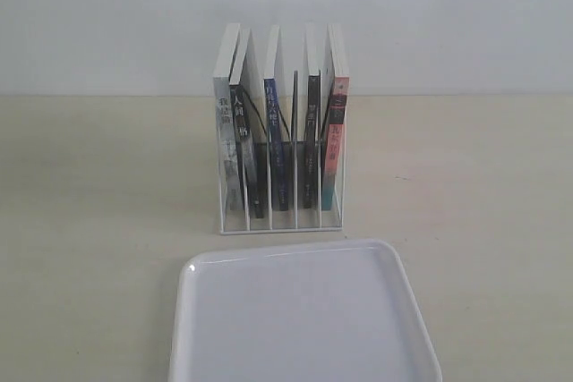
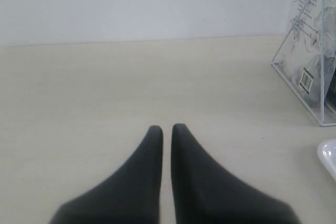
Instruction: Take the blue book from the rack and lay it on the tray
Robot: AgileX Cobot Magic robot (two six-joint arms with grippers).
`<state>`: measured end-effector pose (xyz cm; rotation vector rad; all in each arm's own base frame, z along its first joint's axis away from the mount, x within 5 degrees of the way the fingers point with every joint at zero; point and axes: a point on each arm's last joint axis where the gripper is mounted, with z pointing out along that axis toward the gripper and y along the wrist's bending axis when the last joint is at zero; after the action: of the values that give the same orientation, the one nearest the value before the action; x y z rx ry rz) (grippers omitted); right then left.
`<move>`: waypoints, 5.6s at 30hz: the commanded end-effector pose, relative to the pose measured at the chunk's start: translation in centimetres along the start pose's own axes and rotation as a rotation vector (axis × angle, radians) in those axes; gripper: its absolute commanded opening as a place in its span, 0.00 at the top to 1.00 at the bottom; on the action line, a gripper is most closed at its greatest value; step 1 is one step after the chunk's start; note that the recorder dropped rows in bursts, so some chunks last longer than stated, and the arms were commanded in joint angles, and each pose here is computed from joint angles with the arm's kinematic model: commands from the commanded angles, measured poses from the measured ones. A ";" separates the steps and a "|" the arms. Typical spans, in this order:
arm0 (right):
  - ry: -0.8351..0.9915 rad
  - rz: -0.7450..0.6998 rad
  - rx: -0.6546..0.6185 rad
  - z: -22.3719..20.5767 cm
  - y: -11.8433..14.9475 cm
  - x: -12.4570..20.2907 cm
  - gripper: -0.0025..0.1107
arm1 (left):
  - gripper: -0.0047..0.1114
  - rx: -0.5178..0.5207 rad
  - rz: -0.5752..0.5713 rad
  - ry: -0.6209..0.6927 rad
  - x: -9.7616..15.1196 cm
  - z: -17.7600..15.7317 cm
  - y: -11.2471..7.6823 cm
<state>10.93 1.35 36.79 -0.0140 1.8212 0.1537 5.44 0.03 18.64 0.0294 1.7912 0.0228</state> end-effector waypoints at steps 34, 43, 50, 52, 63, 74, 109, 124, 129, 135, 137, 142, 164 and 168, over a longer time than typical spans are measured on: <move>0.575 0.066 -0.395 11.6 4.1 2.8 0.66 | 0.92 0.003 -0.003 -0.004 0.1 0.0 0.0; 0.470 0.053 -0.401 11.7 4.4 0.2 0.94 | 0.92 0.003 -0.003 -0.004 0.1 0.0 0.0; 0.481 0.030 -0.439 13.1 4.9 -1.8 0.94 | 0.92 0.003 -0.003 -0.004 0.1 0.0 0.0; 0.506 0.040 -0.454 14.1 5.2 -2.1 0.94 | 0.92 0.003 -0.003 -0.004 0.1 0.0 0.0; 0.494 -0.030 -0.510 20.5 11.6 -3.0 0.94 | 0.92 0.003 -0.003 -0.004 0.1 0.0 0.0; 0.579 -0.164 -0.337 25.4 12.7 -2.1 0.75 | 0.92 0.003 -0.003 -0.004 0.1 0.0 0.0; 0.607 -0.009 -0.327 30.4 13.8 2.1 0.57 | 0.92 0.003 -0.003 -0.004 0.1 0.0 0.0; 0.632 0.023 -0.330 30.6 13.9 2.6 0.85 | 0.92 0.003 -0.003 -0.004 0.1 0.0 0.0; 0.559 0.077 -0.354 29.5 14.1 0.5 0.94 | 0.92 0.003 -0.003 -0.004 0.1 0.0 0.0; 0.516 0.077 -0.362 28.5 14.0 -0.8 0.98 | 0.92 0.003 -0.003 -0.004 0.1 0.0 0.0; 0.496 0.081 -0.367 28.1 14.0 -1.5 0.98 | 0.92 0.003 -0.003 -0.004 0.1 0.0 0.0; 0.472 0.101 -0.370 27.3 13.9 -2.5 0.98 | 0.92 0.003 -0.003 -0.004 0.1 0.0 0.0; 0.409 0.138 -0.375 25.9 13.8 -4.2 0.98 | 0.92 0.003 -0.003 -0.004 0.1 0.0 0.0; 0.406 0.139 -0.375 25.9 13.8 -4.3 0.98 | 0.92 0.003 -0.003 -0.004 0.1 0.0 0.0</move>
<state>35.94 17.81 34.15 -0.2418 2.2624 0.5877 5.44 0.03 18.64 0.0294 1.7912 0.0228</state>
